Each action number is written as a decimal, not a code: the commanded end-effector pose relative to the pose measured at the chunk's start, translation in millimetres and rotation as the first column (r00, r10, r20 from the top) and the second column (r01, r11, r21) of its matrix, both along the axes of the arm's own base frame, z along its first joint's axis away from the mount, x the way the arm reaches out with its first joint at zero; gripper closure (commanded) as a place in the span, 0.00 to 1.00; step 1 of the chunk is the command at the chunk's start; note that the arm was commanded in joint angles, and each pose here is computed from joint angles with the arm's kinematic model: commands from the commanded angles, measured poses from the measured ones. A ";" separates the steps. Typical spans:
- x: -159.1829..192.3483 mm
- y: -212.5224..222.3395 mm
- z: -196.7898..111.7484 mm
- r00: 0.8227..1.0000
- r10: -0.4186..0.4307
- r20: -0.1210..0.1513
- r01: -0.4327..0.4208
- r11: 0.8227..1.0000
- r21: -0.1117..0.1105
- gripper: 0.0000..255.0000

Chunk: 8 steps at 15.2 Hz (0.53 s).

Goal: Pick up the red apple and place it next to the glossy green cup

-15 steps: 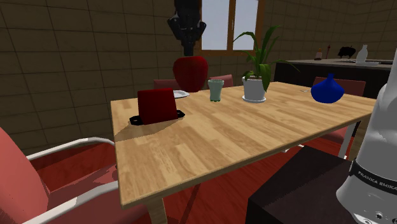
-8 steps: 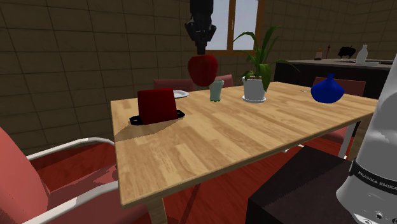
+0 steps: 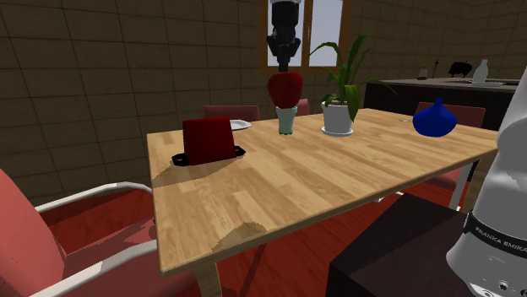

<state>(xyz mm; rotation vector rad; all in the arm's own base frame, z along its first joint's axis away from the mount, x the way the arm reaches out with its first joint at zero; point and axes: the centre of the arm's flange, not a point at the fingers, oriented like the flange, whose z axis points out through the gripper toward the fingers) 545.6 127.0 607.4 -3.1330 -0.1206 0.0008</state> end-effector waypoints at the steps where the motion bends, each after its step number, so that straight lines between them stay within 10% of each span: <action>1: 10.3 -21.8 -1.4 1.000 0.002 0.001 -0.002 1.000 0.000 1.00; 8: 45.7 -107.2 -1.3 1.000 0.002 0.001 -0.002 1.000 0.000 1.00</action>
